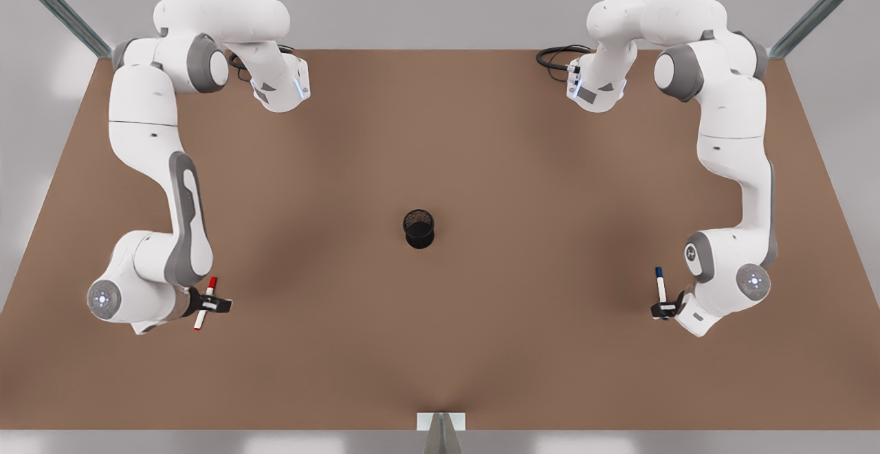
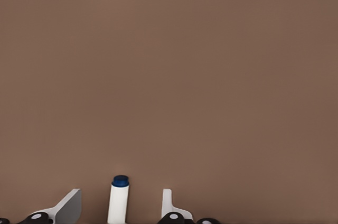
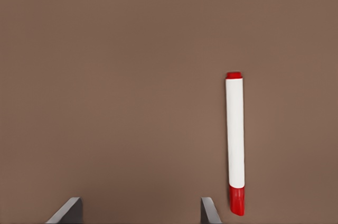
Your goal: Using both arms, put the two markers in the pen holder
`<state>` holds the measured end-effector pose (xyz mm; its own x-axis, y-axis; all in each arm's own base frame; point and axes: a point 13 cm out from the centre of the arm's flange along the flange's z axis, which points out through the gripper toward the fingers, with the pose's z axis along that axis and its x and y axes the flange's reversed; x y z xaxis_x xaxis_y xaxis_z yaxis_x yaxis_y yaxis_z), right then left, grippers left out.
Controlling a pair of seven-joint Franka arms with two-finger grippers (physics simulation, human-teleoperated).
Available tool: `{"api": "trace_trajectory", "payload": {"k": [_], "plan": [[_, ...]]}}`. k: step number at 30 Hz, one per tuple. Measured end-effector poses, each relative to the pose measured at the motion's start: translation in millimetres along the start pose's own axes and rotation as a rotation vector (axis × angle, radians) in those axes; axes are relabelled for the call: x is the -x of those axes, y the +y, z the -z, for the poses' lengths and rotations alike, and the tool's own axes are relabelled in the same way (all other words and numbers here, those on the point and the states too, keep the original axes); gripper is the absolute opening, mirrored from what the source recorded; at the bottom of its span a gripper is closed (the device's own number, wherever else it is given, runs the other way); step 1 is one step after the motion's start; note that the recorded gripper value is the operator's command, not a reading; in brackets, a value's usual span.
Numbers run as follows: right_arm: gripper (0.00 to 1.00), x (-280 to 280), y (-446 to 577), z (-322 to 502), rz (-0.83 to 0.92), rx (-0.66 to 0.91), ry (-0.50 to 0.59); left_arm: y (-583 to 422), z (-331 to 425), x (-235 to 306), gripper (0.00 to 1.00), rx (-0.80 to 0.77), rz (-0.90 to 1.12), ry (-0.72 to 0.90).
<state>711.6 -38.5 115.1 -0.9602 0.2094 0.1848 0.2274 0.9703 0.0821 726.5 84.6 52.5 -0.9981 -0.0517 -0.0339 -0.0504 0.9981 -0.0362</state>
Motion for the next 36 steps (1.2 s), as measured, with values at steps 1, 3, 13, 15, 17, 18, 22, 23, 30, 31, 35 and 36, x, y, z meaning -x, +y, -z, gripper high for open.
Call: {"api": "trace_trajectory", "payload": {"k": [1,3,13,15,17,18,22,23,30,31,35,36], "plan": [[0.9,5,-4,-3,-0.01,0.007,-0.01,0,-2,-1,0.76,-0.001,-0.002,0.002],[1.0,15,-12,-10,-0.028,0.018,-0.034,0,-3,-1,0.71,-0.003,-0.006,0.003],[1.0,54,-63,-31,-0.011,-0.065,-0.156,2,-5,-3,0.49,-0.001,-0.024,0.007],[1.0,60,-68,-40,0.004,-0.079,-0.175,2,-6,-3,0.49,0.0,-0.027,0.009],[0.93,63,-71,-51,0.016,-0.085,-0.183,2,-9,-4,0.49,-0.001,-0.03,0.012],[0.97,65,-72,-53,0.021,-0.086,-0.187,2,-9,-4,0.49,-0.001,-0.031,0.013],[0.81,68,-76,-60,0.029,-0.083,-0.197,2,-13,-6,0.38,-0.001,-0.034,0.017],[0.76,69,-76,-61,0.03,-0.08,-0.199,2,-13,-6,0.37,0.0,-0.035,0.017],[0.63,72,-75,-60,0.048,-0.077,-0.212,2,-16,-7,0.33,0.001,-0.039,0.02],[0.63,72,-75,-60,0.05,-0.078,-0.213,3,-17,-7,0.33,0.001,-0.039,0.022],[0.63,72,-73,-60,0.058,-0.079,-0.215,2,-20,-8,0.23,0.002,-0.042,0.025],[0.63,72,-73,-60,0.061,-0.079,-0.215,3,-19,-8,0.21,0.004,-0.041,0.025]]}}
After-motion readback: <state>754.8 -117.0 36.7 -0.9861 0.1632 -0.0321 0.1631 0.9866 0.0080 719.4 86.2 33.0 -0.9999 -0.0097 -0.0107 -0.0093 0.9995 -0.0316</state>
